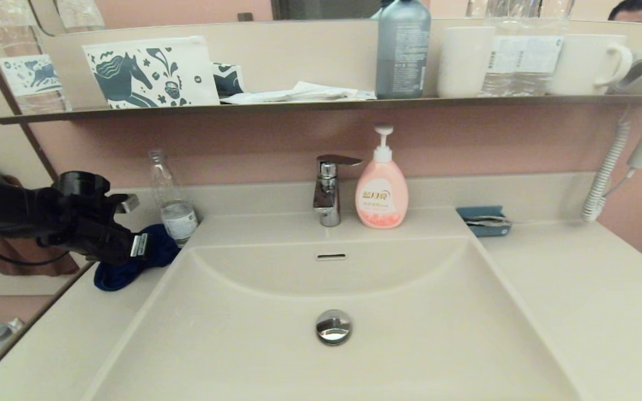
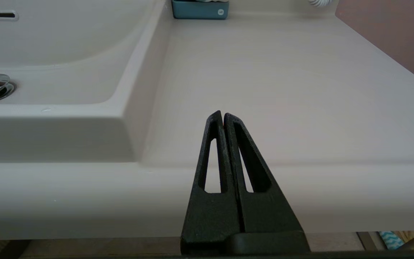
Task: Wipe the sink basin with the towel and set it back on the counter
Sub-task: Wipe the sink
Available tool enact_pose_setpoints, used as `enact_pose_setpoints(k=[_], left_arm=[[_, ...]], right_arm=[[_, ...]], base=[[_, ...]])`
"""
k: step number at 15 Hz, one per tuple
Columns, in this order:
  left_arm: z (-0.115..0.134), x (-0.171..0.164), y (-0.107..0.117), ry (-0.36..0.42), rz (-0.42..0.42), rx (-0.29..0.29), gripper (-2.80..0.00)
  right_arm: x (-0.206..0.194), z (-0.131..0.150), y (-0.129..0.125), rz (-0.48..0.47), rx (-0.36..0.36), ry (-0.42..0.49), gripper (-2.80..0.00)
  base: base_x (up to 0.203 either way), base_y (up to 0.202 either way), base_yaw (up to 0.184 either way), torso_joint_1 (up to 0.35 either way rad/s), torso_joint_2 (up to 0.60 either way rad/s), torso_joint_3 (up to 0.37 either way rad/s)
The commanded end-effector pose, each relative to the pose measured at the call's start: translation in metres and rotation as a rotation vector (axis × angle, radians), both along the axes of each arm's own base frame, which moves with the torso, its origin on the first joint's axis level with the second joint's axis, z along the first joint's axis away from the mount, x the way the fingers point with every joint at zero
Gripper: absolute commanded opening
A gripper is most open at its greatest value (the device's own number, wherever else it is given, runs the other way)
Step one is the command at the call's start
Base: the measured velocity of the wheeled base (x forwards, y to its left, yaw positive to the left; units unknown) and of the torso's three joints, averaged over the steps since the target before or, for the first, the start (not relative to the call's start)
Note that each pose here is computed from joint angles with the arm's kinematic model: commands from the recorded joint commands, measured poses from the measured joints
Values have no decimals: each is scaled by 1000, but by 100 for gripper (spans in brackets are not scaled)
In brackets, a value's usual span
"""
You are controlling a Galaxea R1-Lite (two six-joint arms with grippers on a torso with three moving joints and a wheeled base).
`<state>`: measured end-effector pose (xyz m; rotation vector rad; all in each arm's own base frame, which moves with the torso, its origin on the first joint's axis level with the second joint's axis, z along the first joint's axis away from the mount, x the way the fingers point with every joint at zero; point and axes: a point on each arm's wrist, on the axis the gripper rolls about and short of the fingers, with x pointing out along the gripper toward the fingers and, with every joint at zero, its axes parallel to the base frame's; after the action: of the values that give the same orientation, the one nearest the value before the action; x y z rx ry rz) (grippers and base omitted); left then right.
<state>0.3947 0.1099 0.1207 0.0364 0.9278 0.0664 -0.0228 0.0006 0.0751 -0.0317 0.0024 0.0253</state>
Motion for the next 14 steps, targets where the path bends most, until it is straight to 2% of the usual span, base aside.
enact_pose_setpoints(k=[1,3,5,7,14], left_arm=[[7,-8,-1,24,0,-8,-280],[3,-18,4,64,18,-22,-280],[2,-40,14,96,53,-40,-280],[3,-66,19,127,51,-44,-280],[11,-147,-11,191,34,-50,-280]], right_arm=[[0,0,0,1,-1,2,-280],[0,0,0,1,-1,0,-280],[0,0,0,1,-1,0,-280],[0,0,0,1,-1,0,-280],[0,0,0,1,-1,0,-280]], base=[[0,0,0,0,0,0],[0,0,0,0,0,0],[0,0,0,0,0,0],[0,0,0,0,0,0],[0,0,0,0,0,0]])
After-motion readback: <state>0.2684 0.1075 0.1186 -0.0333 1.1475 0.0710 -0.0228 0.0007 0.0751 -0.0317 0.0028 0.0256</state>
